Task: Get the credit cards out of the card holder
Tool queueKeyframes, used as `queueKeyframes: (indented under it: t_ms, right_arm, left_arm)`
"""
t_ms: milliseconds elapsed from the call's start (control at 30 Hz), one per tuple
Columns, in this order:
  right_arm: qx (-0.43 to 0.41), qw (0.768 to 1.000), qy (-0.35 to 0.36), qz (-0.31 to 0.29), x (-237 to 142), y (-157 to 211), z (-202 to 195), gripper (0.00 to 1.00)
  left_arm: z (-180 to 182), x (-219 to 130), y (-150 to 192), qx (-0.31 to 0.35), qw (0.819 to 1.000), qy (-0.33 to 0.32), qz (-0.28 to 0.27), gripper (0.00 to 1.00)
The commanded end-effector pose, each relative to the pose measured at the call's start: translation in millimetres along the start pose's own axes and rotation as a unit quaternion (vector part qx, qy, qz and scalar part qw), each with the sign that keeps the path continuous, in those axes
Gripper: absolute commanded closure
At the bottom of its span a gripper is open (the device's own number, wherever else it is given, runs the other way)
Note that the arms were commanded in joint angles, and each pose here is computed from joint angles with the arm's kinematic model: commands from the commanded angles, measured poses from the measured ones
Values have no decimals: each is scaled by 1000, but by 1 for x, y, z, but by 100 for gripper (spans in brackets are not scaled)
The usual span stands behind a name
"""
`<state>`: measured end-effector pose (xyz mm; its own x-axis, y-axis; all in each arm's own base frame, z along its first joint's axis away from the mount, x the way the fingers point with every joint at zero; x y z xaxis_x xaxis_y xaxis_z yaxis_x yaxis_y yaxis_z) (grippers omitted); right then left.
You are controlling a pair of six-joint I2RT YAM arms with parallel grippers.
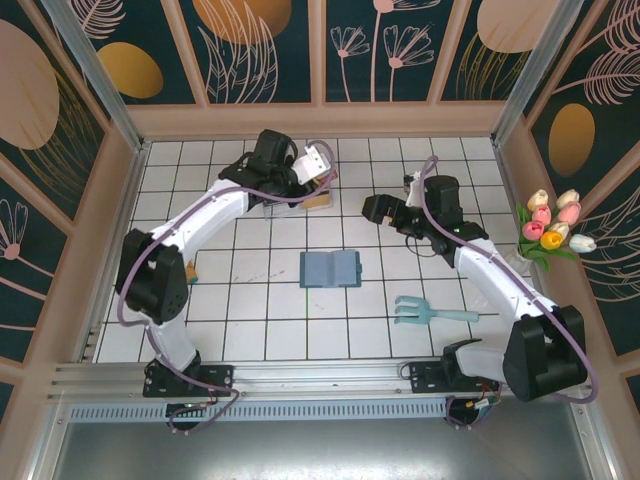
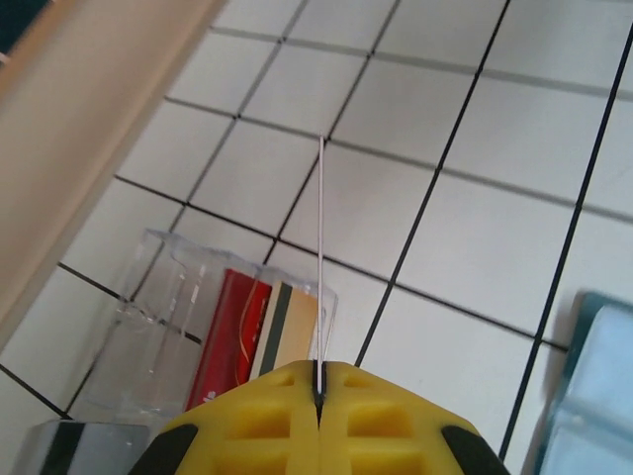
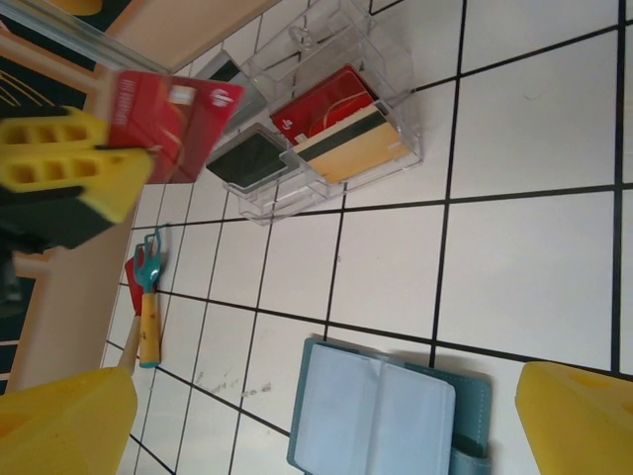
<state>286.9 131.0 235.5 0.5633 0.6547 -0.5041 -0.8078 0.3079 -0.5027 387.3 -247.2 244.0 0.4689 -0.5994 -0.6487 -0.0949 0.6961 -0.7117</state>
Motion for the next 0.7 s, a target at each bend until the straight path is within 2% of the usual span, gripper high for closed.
queueKeyframes:
  t_ms: [0,133,333,667]
  right_arm:
    - [3,1000,-11,7,5,2,-7,1]
    - [15,1000,-15,17,10,6,-13,1]
    - [24,999,-20,30,15,10,-17,1]
    - [31,998,-21,40,21,10,-21,1]
  left_arm:
    - [8,14,20,43,998,13,44,100]
    - [16,26,29,44,996,57,57,100]
    - [23,33,34,99,992,54,53,100]
    - [42,54,41,118,988,56,82,100]
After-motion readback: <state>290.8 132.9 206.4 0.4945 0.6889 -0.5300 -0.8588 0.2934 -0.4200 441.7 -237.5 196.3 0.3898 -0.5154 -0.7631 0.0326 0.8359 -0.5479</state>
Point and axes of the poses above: each hand's point on the last joint's axis, 136 mm out from that joint toward the fingers, its own x axis out along the fingers, its own z axis along the line the jaws close on, y = z × x, the point moved 8 cm from there along -x, back along the fingers, and after that the axes turned 3 degrees about x, right-handed, at the moved point
